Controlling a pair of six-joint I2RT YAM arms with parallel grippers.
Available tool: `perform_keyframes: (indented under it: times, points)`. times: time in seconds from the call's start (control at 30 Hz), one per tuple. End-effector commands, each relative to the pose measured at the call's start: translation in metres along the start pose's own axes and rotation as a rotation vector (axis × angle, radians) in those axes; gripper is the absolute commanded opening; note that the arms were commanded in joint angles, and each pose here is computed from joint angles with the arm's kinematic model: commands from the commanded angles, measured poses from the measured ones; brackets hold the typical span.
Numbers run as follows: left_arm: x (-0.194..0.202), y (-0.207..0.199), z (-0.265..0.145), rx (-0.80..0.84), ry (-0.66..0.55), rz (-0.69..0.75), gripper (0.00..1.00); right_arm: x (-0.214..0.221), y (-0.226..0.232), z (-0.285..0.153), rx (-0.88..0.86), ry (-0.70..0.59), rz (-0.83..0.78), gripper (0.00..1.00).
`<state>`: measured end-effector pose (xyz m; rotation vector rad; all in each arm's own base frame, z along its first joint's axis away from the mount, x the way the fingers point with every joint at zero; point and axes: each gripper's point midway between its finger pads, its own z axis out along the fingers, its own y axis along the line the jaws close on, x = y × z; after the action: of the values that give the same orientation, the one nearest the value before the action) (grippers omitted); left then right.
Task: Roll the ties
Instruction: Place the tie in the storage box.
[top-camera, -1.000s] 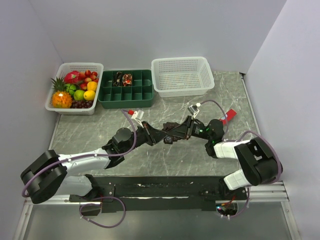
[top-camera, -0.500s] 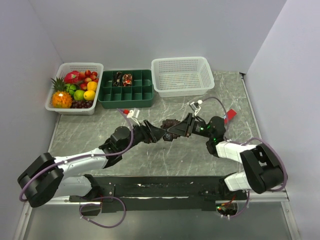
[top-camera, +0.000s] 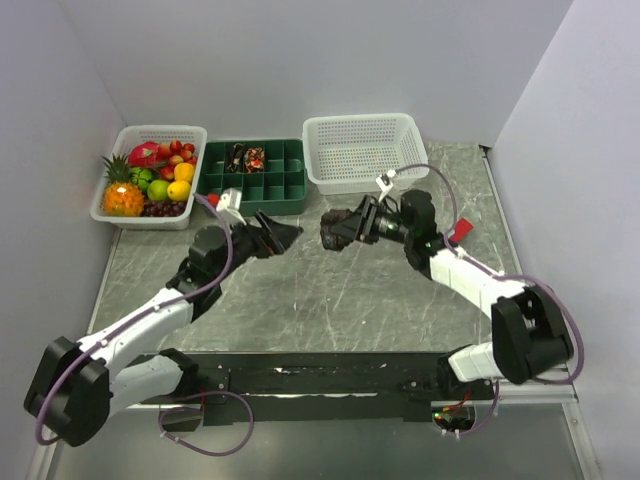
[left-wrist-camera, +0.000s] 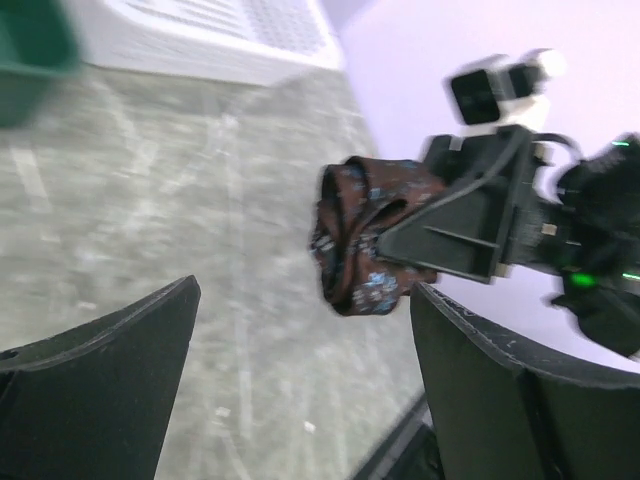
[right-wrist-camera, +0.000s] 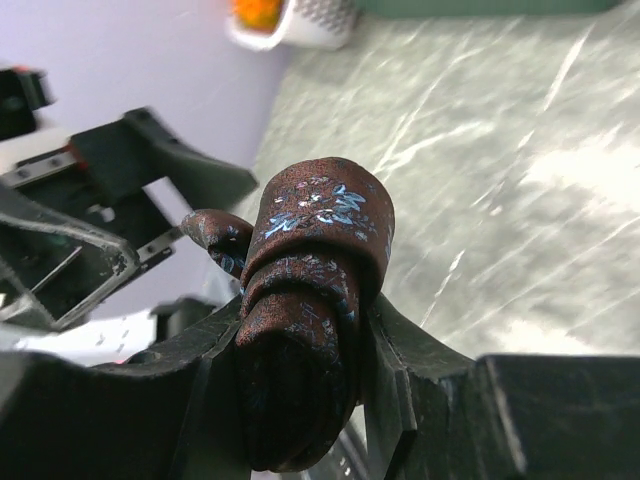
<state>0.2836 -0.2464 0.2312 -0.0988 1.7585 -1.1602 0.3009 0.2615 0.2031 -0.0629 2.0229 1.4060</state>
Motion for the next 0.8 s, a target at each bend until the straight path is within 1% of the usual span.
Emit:
perform_keyframes:
  times: [0.0,0.03,0.07,0.1,0.13,0.17,0.2,0.23,0.27,0.3,0.4,0.47,0.5,0.57,0.6,0.63,0.73,0.77]
  points:
    - [-0.026,0.030,0.011,-0.113,0.018,0.038,0.91,-0.029,-0.018,0.021,0.125,-0.007,-0.056,0.00]
    - [-0.032,0.038,0.013,-0.139,0.017,0.036,0.91,-0.044,-0.007,0.028,0.112,-0.024,-0.081,0.00]
    - [-0.032,0.046,0.015,-0.161,0.040,0.032,0.91,-0.045,-0.008,0.033,0.129,-0.012,-0.076,0.00]
    - [-0.042,0.062,0.019,-0.201,0.030,0.022,0.90,-0.046,-0.019,0.043,0.159,0.001,-0.079,0.00]
    - [-0.044,0.070,0.021,-0.224,0.038,0.015,0.90,-0.063,-0.009,0.051,0.150,-0.022,-0.106,0.00]
    - [-0.046,0.080,0.023,-0.252,0.043,0.016,0.89,-0.064,-0.007,0.059,0.157,-0.015,-0.117,0.00]
    - [-0.053,0.096,0.029,-0.299,0.044,0.011,0.89,-0.059,-0.024,0.071,0.198,0.020,-0.116,0.00]
    - [-0.055,0.103,0.032,-0.325,0.051,0.013,0.89,-0.079,-0.016,0.080,0.204,-0.016,-0.141,0.00]
    - [-0.056,0.112,0.033,-0.352,0.063,0.024,0.89,-0.082,-0.016,0.089,0.212,-0.008,-0.147,0.00]
    - [-0.063,0.123,0.038,-0.386,0.057,0.023,0.89,-0.094,-0.019,0.102,0.218,-0.014,-0.156,0.00]
    - [-0.072,0.138,0.045,-0.421,0.057,0.036,0.88,-0.110,-0.026,0.128,0.248,-0.003,-0.150,0.00]
    - [-0.077,0.143,0.047,-0.436,0.059,0.052,0.88,-0.122,-0.030,0.140,0.272,-0.019,-0.157,0.00]
    - [-0.079,0.146,0.048,-0.448,0.056,0.056,0.88,-0.133,-0.025,0.153,0.268,-0.034,-0.174,0.00]
    - [-0.082,0.151,0.049,-0.463,0.052,0.066,0.88,-0.138,-0.034,0.164,0.324,-0.040,-0.169,0.00]
    - [-0.084,0.153,0.050,-0.472,0.045,0.068,0.89,-0.147,-0.031,0.177,0.329,-0.056,-0.179,0.00]
    - [-0.085,0.155,0.050,-0.473,0.044,0.069,0.89,-0.144,-0.037,0.182,0.359,-0.041,-0.169,0.00]
    - [-0.086,0.156,0.051,-0.465,0.042,0.066,0.89,-0.148,-0.050,0.200,0.440,-0.071,-0.173,0.00]
    - [-0.085,0.158,0.051,-0.465,0.047,0.064,0.89,-0.147,-0.065,0.205,0.490,-0.086,-0.172,0.00]
